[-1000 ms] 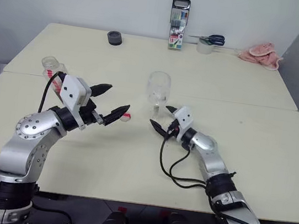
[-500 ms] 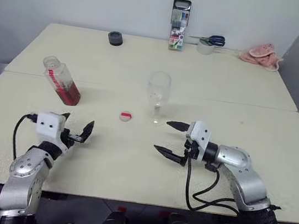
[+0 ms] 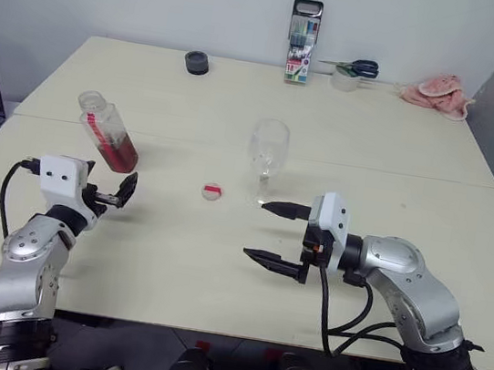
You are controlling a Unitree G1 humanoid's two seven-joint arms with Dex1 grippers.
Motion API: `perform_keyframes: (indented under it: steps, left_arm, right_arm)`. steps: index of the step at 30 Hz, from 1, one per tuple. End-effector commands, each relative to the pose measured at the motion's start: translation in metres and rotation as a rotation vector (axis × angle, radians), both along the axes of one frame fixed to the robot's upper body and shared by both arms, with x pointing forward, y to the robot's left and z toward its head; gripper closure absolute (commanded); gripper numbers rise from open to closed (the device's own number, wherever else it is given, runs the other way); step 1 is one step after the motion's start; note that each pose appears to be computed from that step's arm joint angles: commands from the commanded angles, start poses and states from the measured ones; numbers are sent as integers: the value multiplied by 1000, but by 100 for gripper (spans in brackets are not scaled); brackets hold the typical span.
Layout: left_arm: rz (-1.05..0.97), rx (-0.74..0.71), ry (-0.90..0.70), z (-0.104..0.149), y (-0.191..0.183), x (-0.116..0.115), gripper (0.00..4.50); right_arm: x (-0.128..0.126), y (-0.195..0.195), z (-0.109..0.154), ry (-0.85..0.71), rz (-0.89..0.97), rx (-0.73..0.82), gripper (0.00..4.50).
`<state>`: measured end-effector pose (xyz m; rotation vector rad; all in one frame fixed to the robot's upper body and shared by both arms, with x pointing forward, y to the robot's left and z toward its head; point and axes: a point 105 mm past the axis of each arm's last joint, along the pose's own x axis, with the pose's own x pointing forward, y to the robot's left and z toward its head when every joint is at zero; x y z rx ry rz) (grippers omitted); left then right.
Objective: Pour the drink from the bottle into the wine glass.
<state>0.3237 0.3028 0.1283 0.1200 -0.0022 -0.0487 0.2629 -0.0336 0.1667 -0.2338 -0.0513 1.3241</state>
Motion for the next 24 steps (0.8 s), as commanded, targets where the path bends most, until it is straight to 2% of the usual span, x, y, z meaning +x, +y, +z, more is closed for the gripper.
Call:
perform_keyframes:
  steps: [1,9,24]
  left_arm:
    - [23,15,-49,16,9,4,0]
    - [58,10,-46,18,18,13,0]
    - [78,40,-74,37,28,35,0]
  right_arm:
    - [-6,5,13,-44,28,19,3]
    - [-7,8,22,-27,54,47,3]
    - [-4,16,32,-55,71,58,3]
